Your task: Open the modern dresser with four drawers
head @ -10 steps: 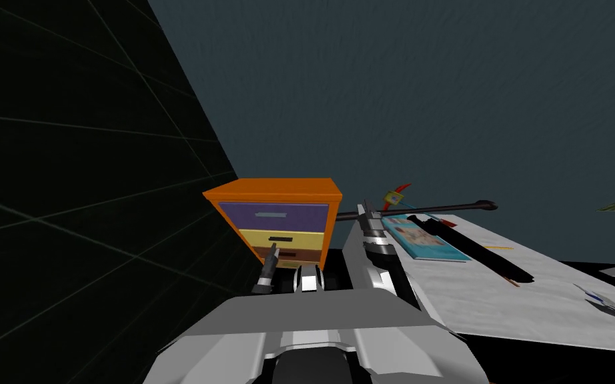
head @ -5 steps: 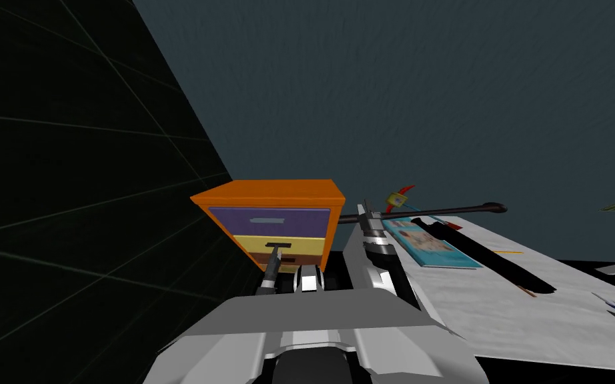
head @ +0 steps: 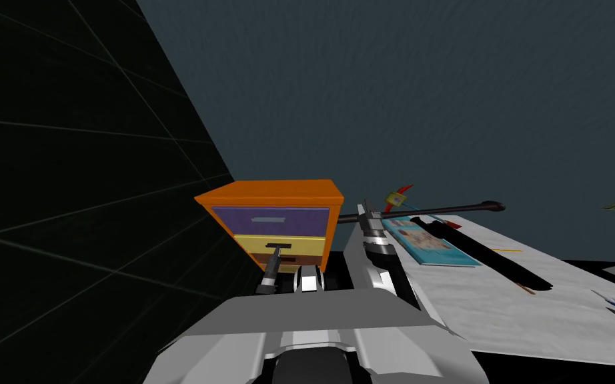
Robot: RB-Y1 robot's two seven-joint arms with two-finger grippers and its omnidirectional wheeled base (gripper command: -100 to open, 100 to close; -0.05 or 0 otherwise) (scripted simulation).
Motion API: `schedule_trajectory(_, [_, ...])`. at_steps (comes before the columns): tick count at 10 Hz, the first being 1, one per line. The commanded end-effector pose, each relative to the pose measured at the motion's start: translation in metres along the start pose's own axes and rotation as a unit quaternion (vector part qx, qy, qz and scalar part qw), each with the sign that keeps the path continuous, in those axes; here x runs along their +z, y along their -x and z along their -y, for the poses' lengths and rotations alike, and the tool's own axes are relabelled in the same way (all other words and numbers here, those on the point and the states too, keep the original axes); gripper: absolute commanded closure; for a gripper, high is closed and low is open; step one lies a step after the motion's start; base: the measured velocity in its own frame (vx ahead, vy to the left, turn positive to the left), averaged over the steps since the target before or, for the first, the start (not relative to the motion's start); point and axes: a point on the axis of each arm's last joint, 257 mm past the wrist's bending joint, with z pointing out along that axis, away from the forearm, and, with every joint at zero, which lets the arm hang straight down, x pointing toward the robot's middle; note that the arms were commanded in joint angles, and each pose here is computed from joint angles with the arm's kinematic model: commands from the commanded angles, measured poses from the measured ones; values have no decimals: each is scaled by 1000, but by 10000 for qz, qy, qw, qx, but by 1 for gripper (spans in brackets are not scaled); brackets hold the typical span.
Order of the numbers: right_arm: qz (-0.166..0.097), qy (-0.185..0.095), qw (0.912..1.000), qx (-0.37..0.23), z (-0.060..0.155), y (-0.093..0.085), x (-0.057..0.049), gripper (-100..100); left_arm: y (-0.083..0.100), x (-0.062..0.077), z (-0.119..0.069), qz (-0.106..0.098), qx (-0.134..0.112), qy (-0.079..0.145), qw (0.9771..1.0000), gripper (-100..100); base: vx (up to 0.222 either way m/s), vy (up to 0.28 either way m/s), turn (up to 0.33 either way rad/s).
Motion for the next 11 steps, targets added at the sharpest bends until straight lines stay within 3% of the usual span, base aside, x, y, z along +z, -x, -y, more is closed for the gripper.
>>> schedule_trajectory(1, [0, 0, 10000, 0, 0, 0, 0, 0, 0, -6, -4, -17, 0, 137, 9999, 100, -178, 0, 9])
schedule_trajectory(2, [0, 0, 10000, 1, 0, 0, 0, 0, 0, -8, -5, -26, -1, 170, 9999, 100, -196, 2, 26])
schedule_trajectory(3, [0, 0, 10000, 1, 0, 0, 0, 0, 0, -3, 1, -28, -7, 55, 10000, 100, -100, 2, 7])
schedule_trajectory(7, [0, 0, 10000, 1, 0, 0, 0, 0, -1, -20, -4, -67, -8, 201, 9998, 100, -172, 12, 20])
schedule_trajectory(8, [0, 0, 10000, 0, 0, 0, 0, 0, 0, -10, 6, -61, -9, 93, 9999, -100, -103, 13, 0])
schedule_trajectory(11, [0, -1, 10000, 0, 0, 0, 0, 0, 4, 2, 19, -59, 1, 110, 9999, -100, -9, -14, -1])
